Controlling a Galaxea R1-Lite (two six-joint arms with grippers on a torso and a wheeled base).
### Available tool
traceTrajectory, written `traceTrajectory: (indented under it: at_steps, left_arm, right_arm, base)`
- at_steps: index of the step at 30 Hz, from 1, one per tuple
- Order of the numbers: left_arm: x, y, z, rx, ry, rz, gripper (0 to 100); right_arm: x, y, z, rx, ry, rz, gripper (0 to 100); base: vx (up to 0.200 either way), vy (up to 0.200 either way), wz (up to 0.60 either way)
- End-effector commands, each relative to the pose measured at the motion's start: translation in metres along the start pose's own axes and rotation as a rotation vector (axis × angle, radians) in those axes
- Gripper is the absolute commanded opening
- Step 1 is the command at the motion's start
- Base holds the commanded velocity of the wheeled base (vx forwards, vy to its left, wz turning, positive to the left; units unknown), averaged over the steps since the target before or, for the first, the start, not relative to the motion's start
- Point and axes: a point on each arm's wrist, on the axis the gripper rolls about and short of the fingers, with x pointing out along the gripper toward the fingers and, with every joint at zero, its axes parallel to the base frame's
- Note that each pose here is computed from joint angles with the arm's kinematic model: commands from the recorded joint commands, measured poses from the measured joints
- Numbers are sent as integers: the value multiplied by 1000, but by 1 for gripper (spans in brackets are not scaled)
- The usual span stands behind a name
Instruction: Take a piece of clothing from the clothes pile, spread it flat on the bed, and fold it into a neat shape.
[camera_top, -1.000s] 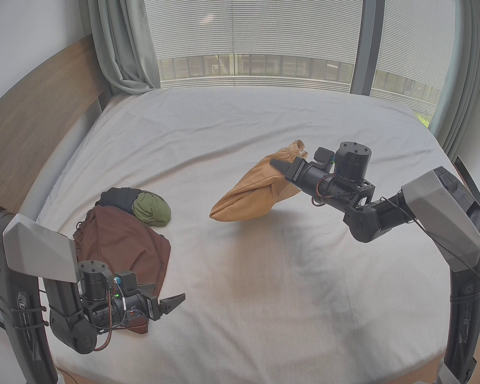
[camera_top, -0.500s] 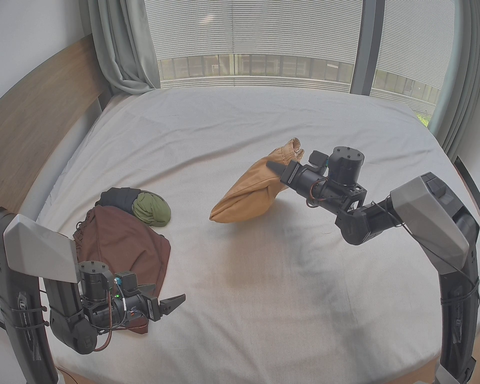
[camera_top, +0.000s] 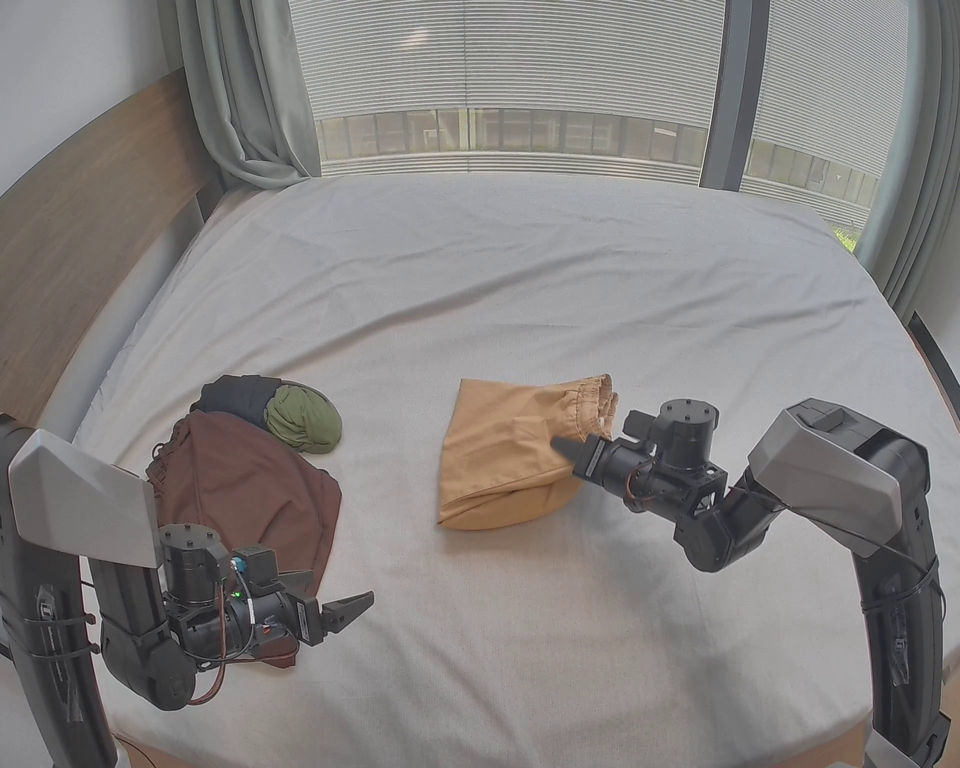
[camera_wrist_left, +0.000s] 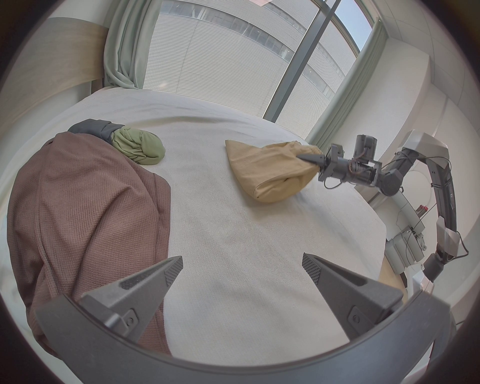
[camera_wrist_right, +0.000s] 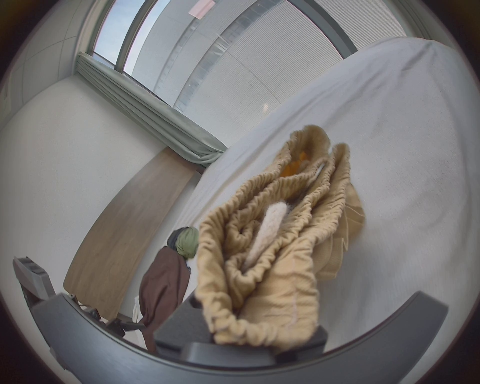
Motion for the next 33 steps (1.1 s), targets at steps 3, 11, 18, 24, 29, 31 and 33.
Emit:
traceTrajectory:
  at_steps: [3, 11, 18, 24, 29, 31, 33]
  left_arm:
    - [1, -3, -1, 4, 4, -10, 100]
    - [1, -3, -2, 3, 6, -9, 100]
    - [1, -3, -1, 4, 4, -10, 100]
    - [1, -3, -1, 4, 3, -10, 100]
    - [1, -3, -1, 5, 1, -10, 100]
    - [0, -3, 0, 6, -2, -10, 100]
    - [0, -3, 0, 6, -2, -10, 100]
  right_arm:
    - [-25, -18, -33, 21, 54, -69, 0]
    - [-25, -43, -56, 29, 42, -123, 0]
    - [-26, -44, -59, 27, 38, -118, 100]
    - [-30, -39, -49, 19, 1, -120, 100]
    - [-59, -33, -4, 9, -91, -151, 100]
    - [-68, -28, 11, 5, -122, -153, 100]
    - [-72, -26, 18, 1, -136, -150, 100]
  base:
    - [0, 0, 0]
    - [0, 0, 0]
    - [0, 0, 0]
    - [0, 0, 0]
    - [0, 0, 0]
    - [0, 0, 0]
    - [0, 0, 0]
